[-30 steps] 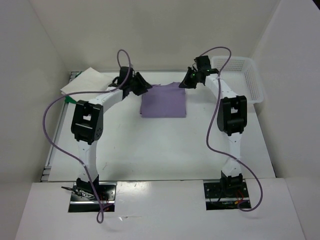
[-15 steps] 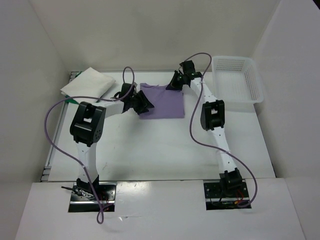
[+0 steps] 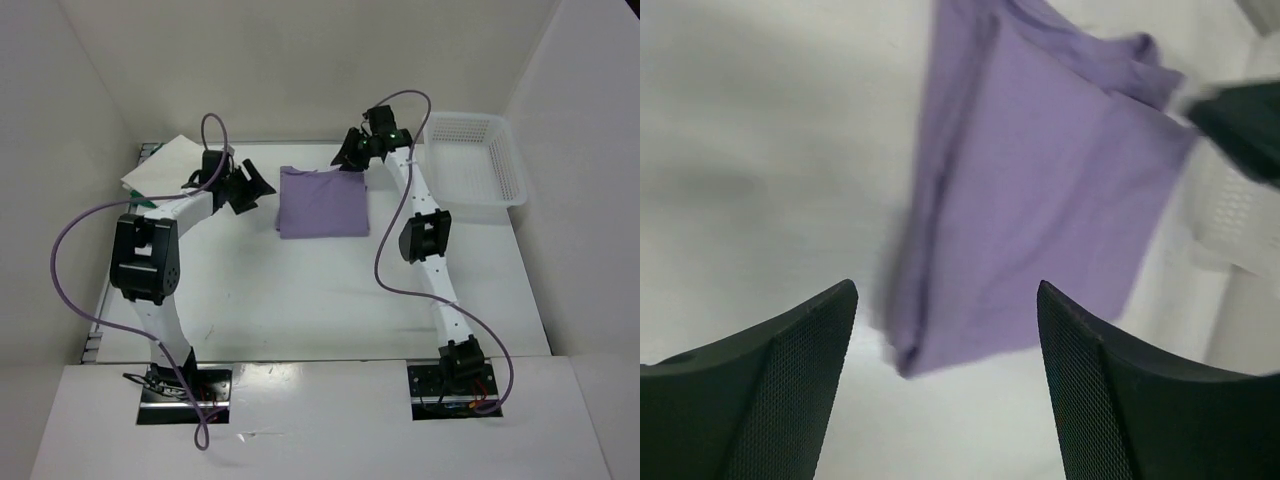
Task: Fold and stack the t-shirts
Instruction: Fold the long partially folded tshirt into a neat square, then put the neatly folded tshirt into the corner of the board with the left arm
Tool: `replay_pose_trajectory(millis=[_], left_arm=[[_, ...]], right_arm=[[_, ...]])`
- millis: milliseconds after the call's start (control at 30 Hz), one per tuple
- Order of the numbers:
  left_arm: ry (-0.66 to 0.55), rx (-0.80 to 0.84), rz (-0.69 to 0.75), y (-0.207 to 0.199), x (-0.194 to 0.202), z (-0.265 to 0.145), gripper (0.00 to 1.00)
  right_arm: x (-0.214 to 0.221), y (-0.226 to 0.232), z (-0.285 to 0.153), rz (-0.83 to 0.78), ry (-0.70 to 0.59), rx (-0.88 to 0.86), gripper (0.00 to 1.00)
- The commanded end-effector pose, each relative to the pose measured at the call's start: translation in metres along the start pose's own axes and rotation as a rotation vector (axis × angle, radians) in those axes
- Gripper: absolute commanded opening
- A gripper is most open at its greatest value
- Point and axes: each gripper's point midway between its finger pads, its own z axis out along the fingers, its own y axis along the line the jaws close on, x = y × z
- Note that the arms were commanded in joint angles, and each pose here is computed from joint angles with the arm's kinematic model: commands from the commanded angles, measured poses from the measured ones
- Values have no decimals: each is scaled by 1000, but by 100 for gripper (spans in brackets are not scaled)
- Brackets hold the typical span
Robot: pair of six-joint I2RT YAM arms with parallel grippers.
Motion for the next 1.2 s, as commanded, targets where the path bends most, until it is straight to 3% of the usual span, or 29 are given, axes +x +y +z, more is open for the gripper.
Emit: replay_pose_trajectory(millis=[0,33,233,267,333,367,400,433,467,567,667,700,733,767,867,1167], left_arm=[[41,-64,77,28,0,27,80],[56,-54,85,29,1,33,80],[126,17,104,26,9,69,78],[124,20,118,26,7,72,78],[151,24,130,27,14,80,78],[156,30,148,24,18,83,78],[163,25,145,27,20,85,77],[177,24,149,27,27,89,77],[197,18,149,30,37,94,76],[230,25,157,31,53,107,70],[231,30,126,29,59,114,58],[231,38,117,24,62,115,51],[222,43,121,16,61,119,33],[210,53,136,6,59,121,24],[178,115,143,-29,40,121,9],[-35,247,200,-126,-58,56,5]], right_arm=[[-44,106,-123,-178,-180,-98,48],[-48,129,-157,-200,-218,-123,50],[-51,159,-246,-243,-290,-134,53],[-47,181,-281,-273,-333,-172,53],[-39,174,-280,-279,-323,-163,55],[-33,196,-328,-321,-413,-199,55],[-10,164,-300,-247,-337,-160,57],[-4,164,-312,-232,-365,-193,57],[-2,186,-354,-275,-468,-279,57],[29,141,-344,-172,-395,-209,57],[67,110,-339,-149,-331,-153,57],[90,93,-335,-127,-298,-131,57],[100,87,-333,-102,-288,-129,57],[106,77,-331,-80,-285,-119,57],[143,55,-324,-24,-222,-121,57],[174,22,-324,-15,-182,-113,57]])
